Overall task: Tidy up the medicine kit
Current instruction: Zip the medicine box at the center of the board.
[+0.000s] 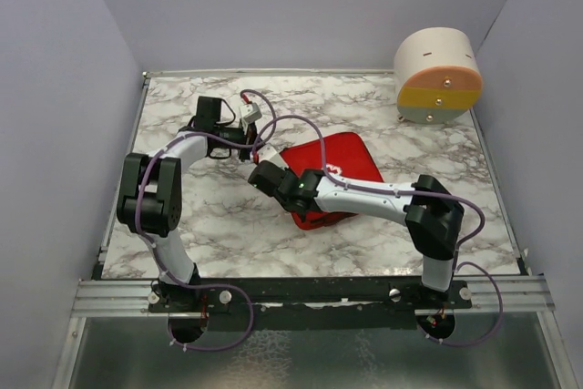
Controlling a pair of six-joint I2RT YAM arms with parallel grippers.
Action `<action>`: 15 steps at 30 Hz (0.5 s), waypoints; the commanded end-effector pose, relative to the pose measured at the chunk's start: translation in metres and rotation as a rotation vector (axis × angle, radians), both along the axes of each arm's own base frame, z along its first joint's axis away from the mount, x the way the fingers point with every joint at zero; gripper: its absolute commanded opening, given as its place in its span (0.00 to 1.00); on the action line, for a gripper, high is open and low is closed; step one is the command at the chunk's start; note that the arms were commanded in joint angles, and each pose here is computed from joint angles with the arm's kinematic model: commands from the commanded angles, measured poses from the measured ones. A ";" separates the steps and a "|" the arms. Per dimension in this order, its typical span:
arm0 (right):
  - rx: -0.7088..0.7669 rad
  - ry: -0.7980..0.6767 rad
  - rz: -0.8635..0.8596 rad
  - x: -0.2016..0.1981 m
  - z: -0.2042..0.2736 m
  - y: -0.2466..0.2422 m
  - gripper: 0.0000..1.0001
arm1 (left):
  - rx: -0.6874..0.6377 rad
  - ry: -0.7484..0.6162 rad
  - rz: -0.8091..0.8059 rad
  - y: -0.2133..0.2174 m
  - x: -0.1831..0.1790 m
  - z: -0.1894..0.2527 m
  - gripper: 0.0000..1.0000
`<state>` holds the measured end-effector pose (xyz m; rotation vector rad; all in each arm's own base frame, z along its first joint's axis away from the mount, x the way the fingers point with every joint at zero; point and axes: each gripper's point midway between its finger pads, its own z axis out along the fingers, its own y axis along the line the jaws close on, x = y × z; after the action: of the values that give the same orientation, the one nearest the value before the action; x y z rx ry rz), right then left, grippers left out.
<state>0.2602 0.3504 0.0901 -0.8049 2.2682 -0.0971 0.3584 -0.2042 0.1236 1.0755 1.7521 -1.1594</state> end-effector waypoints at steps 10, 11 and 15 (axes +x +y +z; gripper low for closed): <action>-0.197 0.176 0.195 -0.051 -0.057 -0.011 0.01 | -0.018 -0.114 -0.016 -0.012 0.069 0.000 0.00; -0.184 0.172 0.209 -0.050 -0.057 -0.006 0.01 | -0.016 -0.116 -0.019 -0.014 0.070 -0.002 0.00; -0.160 0.161 0.255 -0.046 -0.059 0.012 0.01 | -0.019 -0.126 -0.008 -0.024 0.082 -0.003 0.00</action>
<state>0.2551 0.3585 0.0907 -0.9469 2.1872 -0.1389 0.4208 -0.2178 0.1162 1.1005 1.6918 -1.1391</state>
